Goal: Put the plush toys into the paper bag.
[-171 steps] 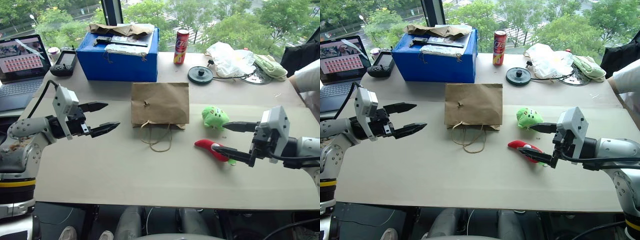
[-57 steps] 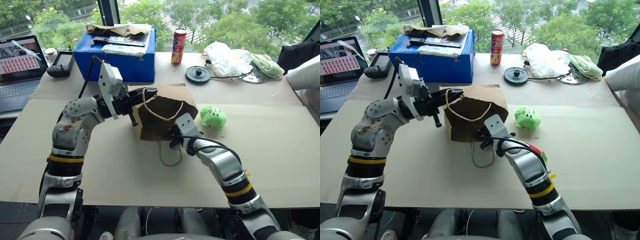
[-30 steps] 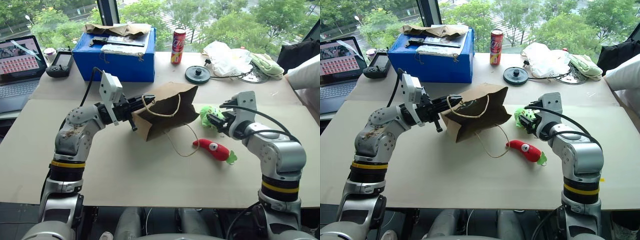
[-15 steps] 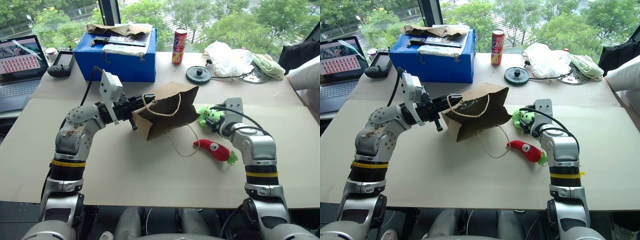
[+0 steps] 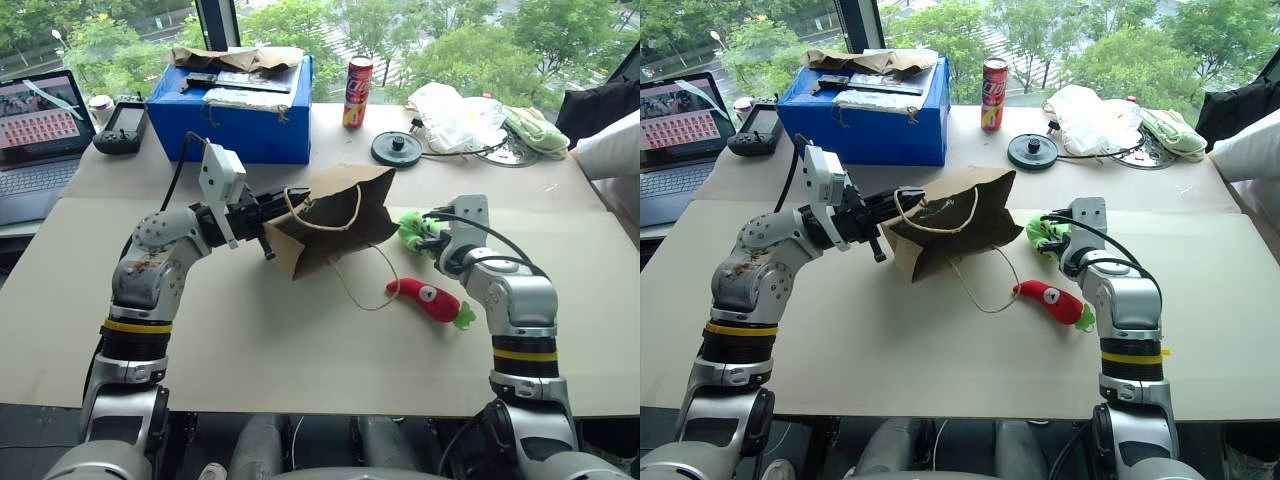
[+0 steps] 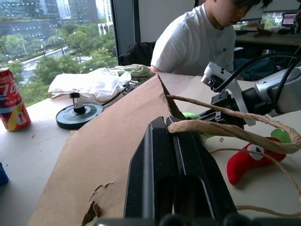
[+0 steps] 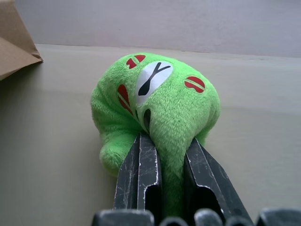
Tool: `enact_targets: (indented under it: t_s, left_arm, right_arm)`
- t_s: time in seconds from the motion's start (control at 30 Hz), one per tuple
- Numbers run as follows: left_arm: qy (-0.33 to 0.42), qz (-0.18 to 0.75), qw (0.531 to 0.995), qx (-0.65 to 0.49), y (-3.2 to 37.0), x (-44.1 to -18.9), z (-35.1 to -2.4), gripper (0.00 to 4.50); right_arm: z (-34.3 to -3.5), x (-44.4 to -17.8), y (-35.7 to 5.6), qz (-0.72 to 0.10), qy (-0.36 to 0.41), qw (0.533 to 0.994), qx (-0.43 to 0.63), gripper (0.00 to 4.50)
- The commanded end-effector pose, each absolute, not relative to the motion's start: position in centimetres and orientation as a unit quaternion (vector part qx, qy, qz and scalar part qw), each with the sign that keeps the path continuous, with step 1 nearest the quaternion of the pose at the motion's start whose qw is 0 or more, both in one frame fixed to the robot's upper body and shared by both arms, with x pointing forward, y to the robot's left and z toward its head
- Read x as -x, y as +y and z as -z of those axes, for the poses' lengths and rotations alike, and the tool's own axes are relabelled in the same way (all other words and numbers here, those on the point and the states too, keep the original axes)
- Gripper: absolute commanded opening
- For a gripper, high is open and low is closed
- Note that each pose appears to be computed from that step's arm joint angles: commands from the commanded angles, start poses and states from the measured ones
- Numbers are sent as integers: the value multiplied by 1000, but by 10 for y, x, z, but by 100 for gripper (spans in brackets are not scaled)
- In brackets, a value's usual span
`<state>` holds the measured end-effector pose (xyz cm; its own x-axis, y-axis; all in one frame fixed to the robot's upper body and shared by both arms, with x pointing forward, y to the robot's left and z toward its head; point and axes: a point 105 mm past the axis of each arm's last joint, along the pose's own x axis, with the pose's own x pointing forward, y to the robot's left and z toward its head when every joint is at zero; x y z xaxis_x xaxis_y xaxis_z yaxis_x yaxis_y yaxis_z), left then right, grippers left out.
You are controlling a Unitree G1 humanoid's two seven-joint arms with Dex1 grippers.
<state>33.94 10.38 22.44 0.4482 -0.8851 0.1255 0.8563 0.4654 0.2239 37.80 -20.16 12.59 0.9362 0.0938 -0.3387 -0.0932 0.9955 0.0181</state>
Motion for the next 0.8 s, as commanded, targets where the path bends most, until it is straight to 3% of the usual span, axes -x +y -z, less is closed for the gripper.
enact_targets:
  t_s: [0.03, 0.2, 0.4, 0.63, 0.8]
  left_arm:
    - [-138, 513, 844, -76, 103, -339, -238, 0]
    - [-138, 515, 842, -76, 102, -340, -239, 0]
    - [-137, 518, 841, -75, 101, -340, -238, 0]
    - [-137, 522, 839, -71, 99, -340, -239, 0]
    - [-137, 522, 839, -67, 98, -341, -240, 0]
  right_arm:
    - [-164, -374, -215, -37, 113, 993, -2, 44]
    - [-204, -362, -219, -55, 66, 996, 14, 44]
    - [-241, -318, -180, -221, 41, 970, 95, 44]
    - [-239, -276, -127, -373, 59, 913, 154, 44]
    - [-227, -273, -108, -403, 78, 897, 164, 44]
